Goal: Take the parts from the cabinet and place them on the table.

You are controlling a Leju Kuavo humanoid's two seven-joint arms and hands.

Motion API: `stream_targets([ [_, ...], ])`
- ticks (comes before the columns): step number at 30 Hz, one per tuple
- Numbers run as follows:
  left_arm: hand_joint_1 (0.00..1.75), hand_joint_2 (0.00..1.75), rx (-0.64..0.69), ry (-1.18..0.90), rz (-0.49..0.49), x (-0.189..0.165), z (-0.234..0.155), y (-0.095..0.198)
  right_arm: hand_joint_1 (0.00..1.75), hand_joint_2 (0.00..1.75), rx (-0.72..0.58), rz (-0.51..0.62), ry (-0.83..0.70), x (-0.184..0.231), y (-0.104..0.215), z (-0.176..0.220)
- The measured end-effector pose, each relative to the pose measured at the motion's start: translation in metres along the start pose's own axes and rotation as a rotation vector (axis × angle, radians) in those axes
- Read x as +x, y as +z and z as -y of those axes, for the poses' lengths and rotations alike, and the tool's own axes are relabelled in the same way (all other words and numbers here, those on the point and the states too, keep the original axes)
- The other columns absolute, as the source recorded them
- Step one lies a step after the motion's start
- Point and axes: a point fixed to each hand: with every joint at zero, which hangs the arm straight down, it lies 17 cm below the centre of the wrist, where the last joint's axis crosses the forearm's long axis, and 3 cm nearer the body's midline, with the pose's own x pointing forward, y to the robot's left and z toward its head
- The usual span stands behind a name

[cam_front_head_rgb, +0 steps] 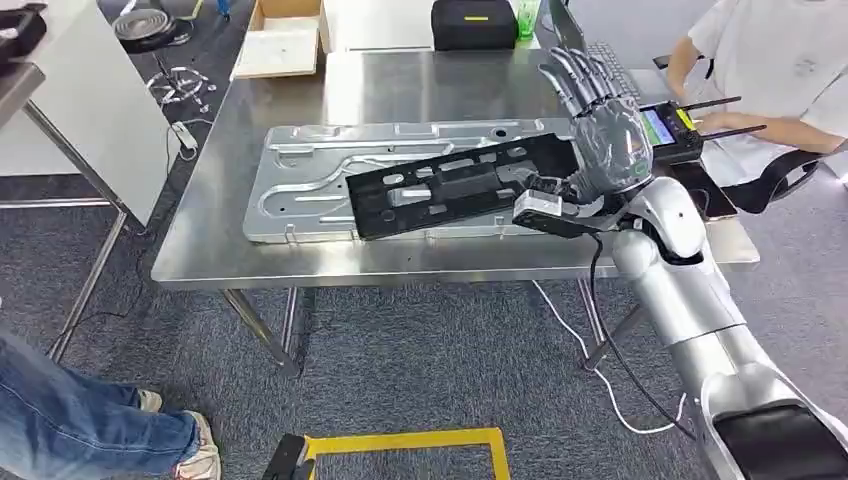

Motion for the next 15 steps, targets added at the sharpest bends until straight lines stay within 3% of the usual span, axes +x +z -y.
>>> stream_targets([
  [15, 0.0, 0.0, 0.006, -0.021, 0.008, 0.005, -0.005, -0.003, 0.0, 0.0, -0.025, -0.037, 0.001, -0.012, 0.016, 0.004],
])
